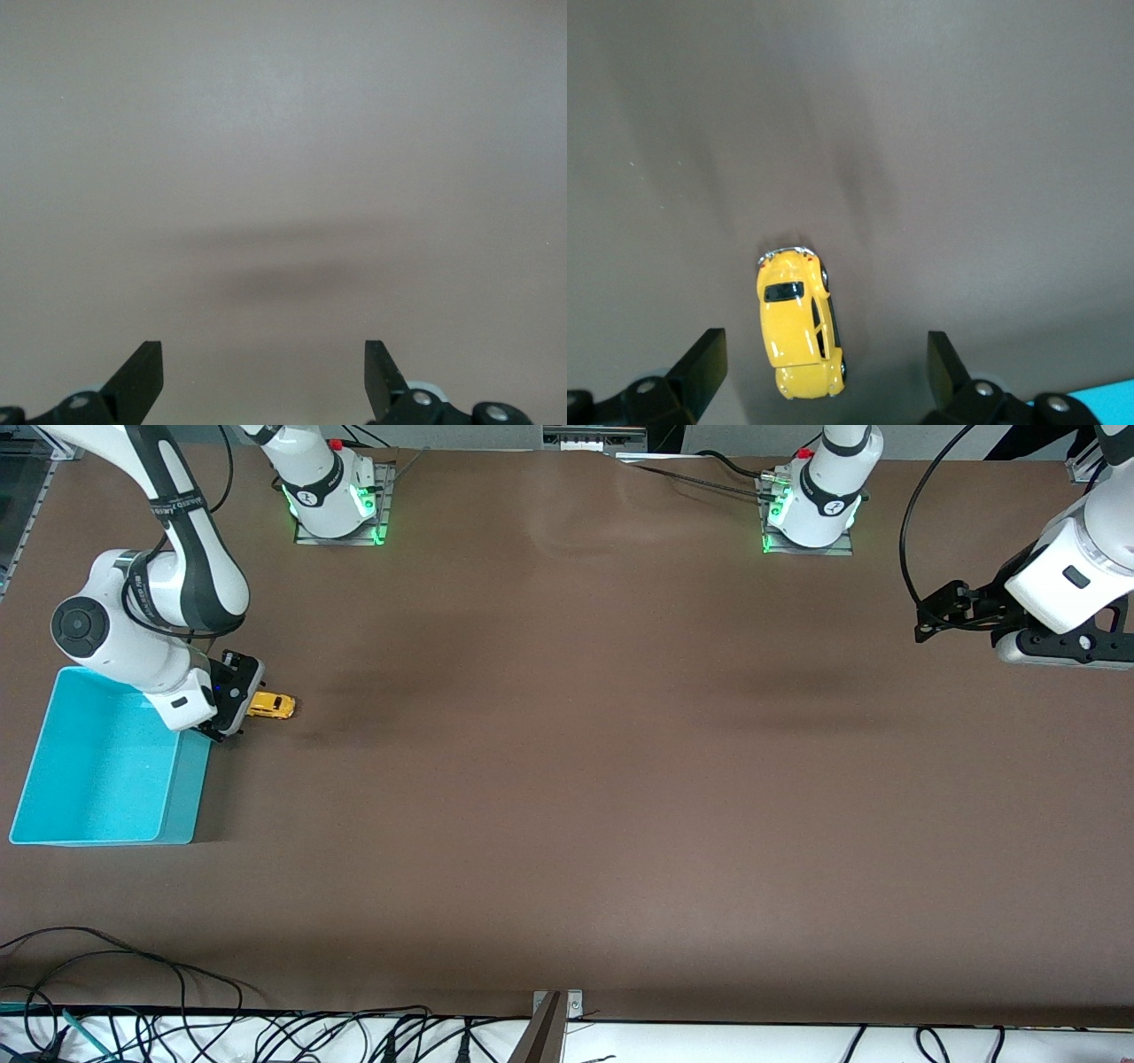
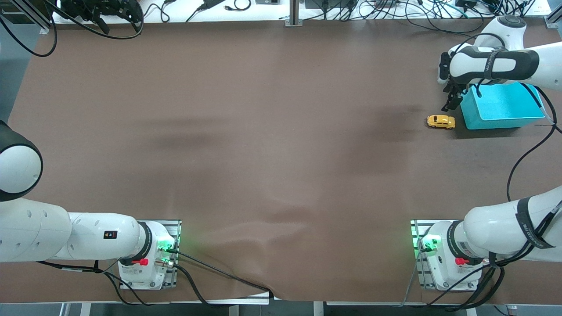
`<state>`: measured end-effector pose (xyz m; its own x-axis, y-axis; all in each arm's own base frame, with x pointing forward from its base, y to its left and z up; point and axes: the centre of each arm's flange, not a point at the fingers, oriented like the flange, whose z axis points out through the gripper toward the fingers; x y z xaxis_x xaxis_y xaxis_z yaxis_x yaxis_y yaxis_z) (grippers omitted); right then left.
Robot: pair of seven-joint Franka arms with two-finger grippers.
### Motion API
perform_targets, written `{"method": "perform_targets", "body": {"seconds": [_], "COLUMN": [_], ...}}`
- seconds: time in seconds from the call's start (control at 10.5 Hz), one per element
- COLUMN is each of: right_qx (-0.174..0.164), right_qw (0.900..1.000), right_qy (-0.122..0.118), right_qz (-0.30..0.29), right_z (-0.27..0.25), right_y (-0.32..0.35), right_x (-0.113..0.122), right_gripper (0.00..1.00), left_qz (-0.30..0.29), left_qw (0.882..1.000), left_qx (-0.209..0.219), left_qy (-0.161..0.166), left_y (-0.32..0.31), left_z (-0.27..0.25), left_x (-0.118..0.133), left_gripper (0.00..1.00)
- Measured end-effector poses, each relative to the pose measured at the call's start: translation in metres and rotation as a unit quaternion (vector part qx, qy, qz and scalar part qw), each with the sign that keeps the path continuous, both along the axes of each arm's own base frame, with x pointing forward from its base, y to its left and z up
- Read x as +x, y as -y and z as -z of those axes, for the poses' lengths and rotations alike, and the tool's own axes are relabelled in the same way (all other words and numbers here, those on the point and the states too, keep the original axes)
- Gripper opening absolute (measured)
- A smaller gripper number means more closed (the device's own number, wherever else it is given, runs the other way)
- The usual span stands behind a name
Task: Wind up and store yellow beetle car
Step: 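Close the right gripper on the yellow car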
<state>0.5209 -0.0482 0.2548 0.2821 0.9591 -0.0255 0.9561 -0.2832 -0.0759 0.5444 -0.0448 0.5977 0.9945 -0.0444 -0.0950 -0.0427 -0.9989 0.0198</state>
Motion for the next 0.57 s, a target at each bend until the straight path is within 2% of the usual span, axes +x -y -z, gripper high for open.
{"method": "perform_targets", "body": {"seconds": [0.29,0.57], "right_qx": [0.003,0.005], "right_qw": [1.0,1.0], "right_qy": [0.006,0.007], "right_qz": [-0.002,-0.003], "right_z": [0.029,0.056], "right_y": [0.005,0.001], "right_x": [-0.003,-0.026], "right_gripper": [1.0,1.0], "left_qz": [0.0,0.002], "left_qw": [1.0,1.0], "left_qx": [0.0,0.0], "left_qy": [0.0,0.0], "left_y": [0.0,0.002], "left_z": [0.0,0.0], "left_x": [0.0,0.0], "left_gripper": [1.0,1.0]}}
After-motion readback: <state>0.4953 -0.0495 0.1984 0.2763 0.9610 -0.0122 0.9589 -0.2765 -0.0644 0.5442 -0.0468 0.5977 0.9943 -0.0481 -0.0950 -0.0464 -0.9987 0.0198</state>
